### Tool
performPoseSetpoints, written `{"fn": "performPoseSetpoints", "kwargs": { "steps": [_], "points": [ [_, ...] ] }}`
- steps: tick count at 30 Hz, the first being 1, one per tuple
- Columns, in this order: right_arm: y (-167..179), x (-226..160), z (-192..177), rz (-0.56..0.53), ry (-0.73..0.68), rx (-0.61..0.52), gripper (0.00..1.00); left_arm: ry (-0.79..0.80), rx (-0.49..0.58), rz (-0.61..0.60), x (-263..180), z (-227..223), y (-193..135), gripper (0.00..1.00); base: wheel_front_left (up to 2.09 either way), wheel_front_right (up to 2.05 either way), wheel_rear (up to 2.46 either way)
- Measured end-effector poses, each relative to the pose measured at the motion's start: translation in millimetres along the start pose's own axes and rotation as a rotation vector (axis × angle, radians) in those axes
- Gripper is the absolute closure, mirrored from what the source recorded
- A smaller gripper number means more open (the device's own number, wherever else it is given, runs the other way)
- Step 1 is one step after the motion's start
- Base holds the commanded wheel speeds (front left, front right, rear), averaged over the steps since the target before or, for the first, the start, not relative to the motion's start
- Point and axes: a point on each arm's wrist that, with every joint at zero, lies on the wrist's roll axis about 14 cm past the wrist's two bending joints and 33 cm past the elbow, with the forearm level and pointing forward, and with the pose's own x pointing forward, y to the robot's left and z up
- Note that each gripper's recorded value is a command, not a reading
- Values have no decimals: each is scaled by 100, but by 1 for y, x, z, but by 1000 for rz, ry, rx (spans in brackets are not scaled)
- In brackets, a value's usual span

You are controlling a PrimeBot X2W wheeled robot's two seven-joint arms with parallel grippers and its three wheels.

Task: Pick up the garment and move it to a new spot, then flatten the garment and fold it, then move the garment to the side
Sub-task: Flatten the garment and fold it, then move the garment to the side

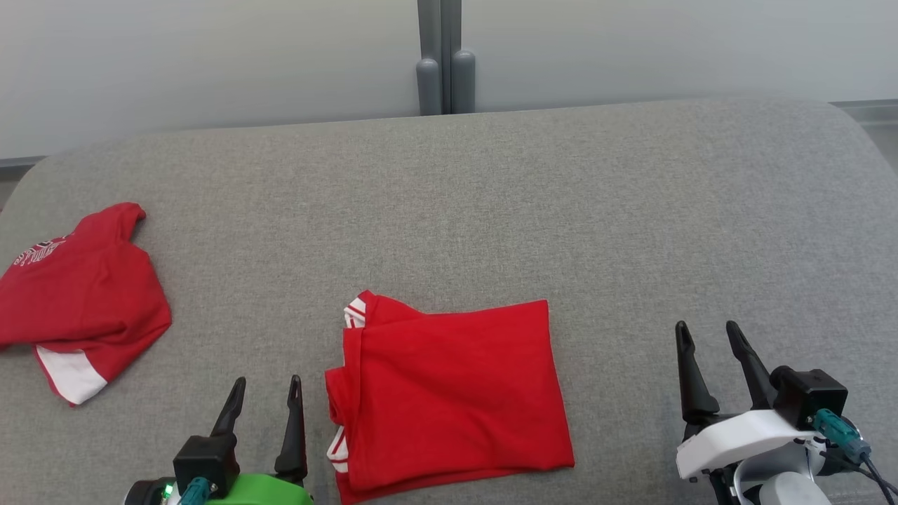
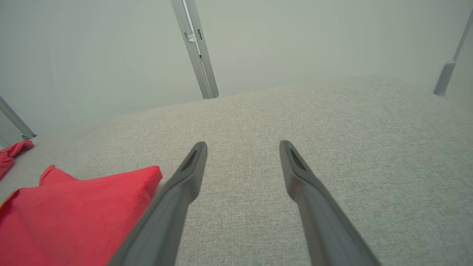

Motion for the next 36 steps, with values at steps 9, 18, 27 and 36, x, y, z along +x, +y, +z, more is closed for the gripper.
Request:
{"fn": "performPoseSetpoints", "kwargs": {
  "steps": [9,18,27,36],
  "points": [
    [0,-13,1,-3,-2,-17,0,-9,26,7,-8,2,2,0,0,0,0],
    [7,-13,-2,17,8,-20,0,-15,30,17,-14,3,7,0,0,0,0],
    [14,-13,-8,38,28,-26,0,-24,26,23,-16,6,8,0,0,0,0],
    [42,3,-29,127,93,-6,0,-20,19,12,-9,6,4,0,0,0,0]
  ]
}}
